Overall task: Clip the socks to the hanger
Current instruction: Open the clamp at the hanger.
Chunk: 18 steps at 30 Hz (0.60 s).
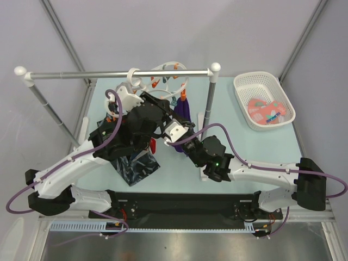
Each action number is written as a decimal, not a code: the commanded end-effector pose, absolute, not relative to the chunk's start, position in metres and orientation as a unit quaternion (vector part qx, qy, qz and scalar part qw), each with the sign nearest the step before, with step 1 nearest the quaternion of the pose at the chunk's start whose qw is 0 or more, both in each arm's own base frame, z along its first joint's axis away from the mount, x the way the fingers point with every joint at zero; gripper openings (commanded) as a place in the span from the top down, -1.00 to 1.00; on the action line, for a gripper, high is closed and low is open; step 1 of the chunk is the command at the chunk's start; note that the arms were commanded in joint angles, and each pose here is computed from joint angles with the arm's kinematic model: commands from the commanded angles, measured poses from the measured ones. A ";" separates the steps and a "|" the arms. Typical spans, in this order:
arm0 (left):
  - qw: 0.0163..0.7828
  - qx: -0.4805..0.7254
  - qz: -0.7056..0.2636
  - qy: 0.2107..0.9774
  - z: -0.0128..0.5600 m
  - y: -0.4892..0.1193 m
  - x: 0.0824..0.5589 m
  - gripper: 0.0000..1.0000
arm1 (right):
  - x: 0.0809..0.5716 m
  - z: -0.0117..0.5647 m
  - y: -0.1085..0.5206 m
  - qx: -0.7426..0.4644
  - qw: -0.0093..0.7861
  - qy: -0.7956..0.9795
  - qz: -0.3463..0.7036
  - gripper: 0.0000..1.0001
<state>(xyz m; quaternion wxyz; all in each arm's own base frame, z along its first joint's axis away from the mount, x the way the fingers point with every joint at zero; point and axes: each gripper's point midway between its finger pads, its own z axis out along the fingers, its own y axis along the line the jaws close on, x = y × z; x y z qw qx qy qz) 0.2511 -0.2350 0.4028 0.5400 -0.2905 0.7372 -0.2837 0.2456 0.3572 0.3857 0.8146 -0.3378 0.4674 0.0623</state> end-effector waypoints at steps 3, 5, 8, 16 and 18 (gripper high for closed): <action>0.549 -0.300 -0.291 0.724 0.419 -0.232 0.253 0.00 | 0.233 0.410 0.352 -0.320 0.840 0.432 0.081 1.00; 0.548 -0.302 -0.290 0.724 0.418 -0.231 0.253 0.01 | 0.232 0.411 0.350 -0.317 0.843 0.428 0.080 1.00; 0.548 -0.303 -0.292 0.723 0.416 -0.231 0.253 0.14 | 0.230 0.412 0.349 -0.316 0.844 0.424 0.083 1.00; 0.550 -0.301 -0.297 0.721 0.414 -0.225 0.251 0.72 | 0.231 0.411 0.346 -0.310 0.846 0.426 0.080 0.95; 0.549 -0.300 -0.298 0.721 0.414 -0.224 0.250 0.84 | 0.232 0.411 0.345 -0.306 0.846 0.429 0.079 0.78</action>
